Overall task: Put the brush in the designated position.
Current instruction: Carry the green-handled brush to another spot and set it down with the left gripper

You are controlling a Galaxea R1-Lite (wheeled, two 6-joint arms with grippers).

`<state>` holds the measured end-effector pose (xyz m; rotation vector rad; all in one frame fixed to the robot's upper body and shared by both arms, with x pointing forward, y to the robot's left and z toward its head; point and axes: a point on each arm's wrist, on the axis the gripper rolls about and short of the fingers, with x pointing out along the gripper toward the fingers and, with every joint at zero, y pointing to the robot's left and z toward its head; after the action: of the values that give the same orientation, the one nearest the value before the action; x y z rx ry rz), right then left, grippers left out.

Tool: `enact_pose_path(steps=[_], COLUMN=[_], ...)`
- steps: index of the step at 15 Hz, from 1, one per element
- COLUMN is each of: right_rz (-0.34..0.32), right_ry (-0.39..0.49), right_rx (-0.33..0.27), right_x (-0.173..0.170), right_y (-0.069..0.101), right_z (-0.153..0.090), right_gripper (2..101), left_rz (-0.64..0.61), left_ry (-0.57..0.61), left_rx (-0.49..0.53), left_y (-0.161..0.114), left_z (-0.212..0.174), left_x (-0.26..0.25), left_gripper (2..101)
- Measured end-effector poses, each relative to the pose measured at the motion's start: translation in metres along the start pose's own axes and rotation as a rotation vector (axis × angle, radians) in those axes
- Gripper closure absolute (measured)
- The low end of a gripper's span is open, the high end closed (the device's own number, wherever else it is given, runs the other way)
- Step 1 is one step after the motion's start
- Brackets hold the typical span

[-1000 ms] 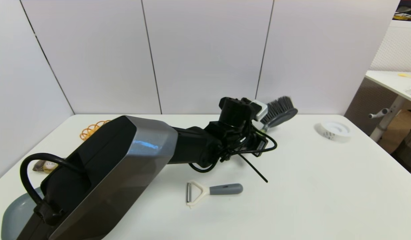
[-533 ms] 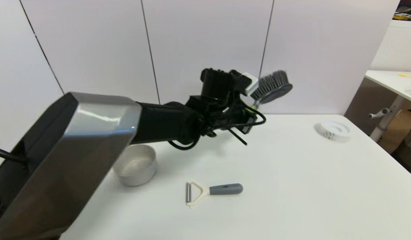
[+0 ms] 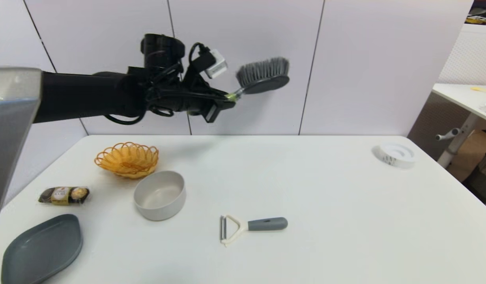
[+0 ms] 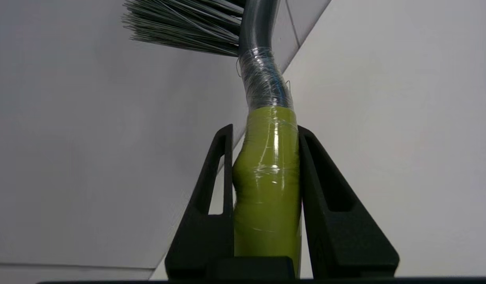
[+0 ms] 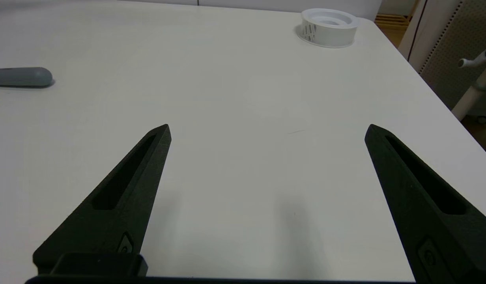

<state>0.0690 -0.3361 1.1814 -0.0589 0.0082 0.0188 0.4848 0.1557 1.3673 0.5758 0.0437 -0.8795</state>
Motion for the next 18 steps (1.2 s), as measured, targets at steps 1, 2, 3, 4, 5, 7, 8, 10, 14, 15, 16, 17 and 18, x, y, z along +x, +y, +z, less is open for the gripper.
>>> enact_pose_path(steps=[1,2,3,4,5,7,8,10,14,15,16,17,18], right_rz=[0.0,-0.001,0.0,-0.001,0.0,0.0,0.0,0.0,0.0,0.0,0.0,0.0,0.0], right_ry=[0.0,0.0,0.0,0.0,0.0,0.0,0.0,0.0,0.0,0.0,0.0,0.0,0.001], right_rx=[0.0,0.0,0.0,0.0,0.0,0.0,0.0,0.0,0.0,-0.001,0.0,0.0,0.0], right_x=[0.0,0.0,0.0,0.0,0.0,0.0,0.0,0.0,0.0,0.0,0.0,0.0,0.0], right_y=[0.0,0.0,0.0,0.0,0.0,0.0,0.0,0.0,0.0,0.0,0.0,0.0,0.0], right_z=[0.0,0.0,0.0,0.0,0.0,0.0,0.0,0.0,0.0,0.0,0.0,0.0,0.0], right_gripper=[4.9,5.0,5.0,4.9,5.0,4.9,5.0,4.9,4.9,5.0,5.0,5.0,5.0], left_rz=[-0.007,-0.011,-0.017,-0.027,-0.041,-0.063,-0.067,-0.061,-0.037,-0.035,-0.034,-0.029,-0.023], left_ry=[-0.009,-0.016,-0.026,-0.032,-0.035,-0.016,0.001,0.034,0.079,0.089,0.098,0.113,0.128], left_rx=[0.03,0.063,0.096,0.119,0.138,0.174,0.193,0.242,0.27,0.258,0.253,0.253,0.252], left_y=[0.014,0.028,0.041,0.052,0.062,0.078,0.084,0.099,0.125,0.129,0.133,0.135,0.138], left_z=[-0.009,-0.018,-0.029,-0.04,-0.052,-0.079,-0.091,-0.114,-0.16,-0.174,-0.187,-0.199,-0.21], left_x=[-0.011,-0.021,-0.031,-0.039,-0.047,-0.061,-0.067,-0.078,-0.09,-0.092,-0.094,-0.097,-0.101], left_gripper=[74.1,74.1,74.1,74.1,74.1,74.1,74.1,74.1,74.1,74.1,74.1,74.1,74.1])
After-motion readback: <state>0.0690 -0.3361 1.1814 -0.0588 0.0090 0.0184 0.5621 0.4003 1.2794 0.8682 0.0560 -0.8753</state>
